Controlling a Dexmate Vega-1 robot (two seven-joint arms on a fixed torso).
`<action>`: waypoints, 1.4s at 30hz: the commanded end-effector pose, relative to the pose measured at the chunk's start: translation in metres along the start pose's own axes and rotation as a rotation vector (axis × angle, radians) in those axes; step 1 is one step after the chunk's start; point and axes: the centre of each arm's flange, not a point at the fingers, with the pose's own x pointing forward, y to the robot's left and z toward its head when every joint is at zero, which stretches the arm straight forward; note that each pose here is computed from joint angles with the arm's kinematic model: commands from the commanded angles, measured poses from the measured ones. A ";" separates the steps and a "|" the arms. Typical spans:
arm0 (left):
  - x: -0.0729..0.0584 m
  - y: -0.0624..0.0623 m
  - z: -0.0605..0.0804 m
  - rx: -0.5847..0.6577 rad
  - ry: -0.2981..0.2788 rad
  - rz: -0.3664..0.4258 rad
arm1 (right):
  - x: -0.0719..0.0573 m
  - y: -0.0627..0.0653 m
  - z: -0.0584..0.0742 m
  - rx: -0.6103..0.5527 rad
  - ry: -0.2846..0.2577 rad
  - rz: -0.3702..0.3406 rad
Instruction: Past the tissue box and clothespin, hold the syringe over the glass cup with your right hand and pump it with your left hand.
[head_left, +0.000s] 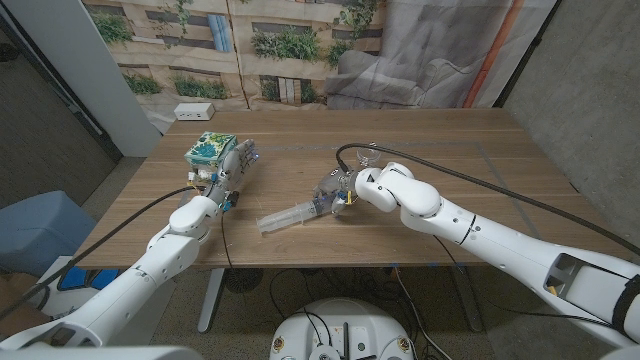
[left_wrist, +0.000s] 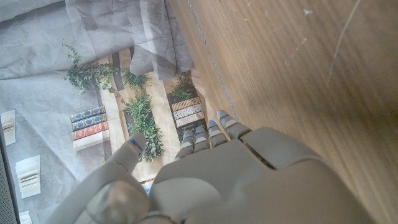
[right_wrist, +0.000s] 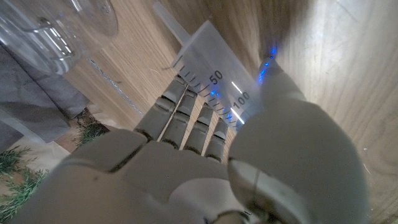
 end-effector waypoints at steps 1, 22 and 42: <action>-0.001 0.000 -0.002 -0.005 0.002 0.000 | 0.002 0.002 0.003 -0.003 0.007 -0.036; -0.007 -0.003 -0.003 -0.010 0.004 0.025 | -0.001 0.005 -0.015 0.022 0.001 -0.089; 0.005 -0.009 0.006 -0.002 -0.004 0.019 | -0.020 0.007 -0.045 0.101 -0.003 -0.145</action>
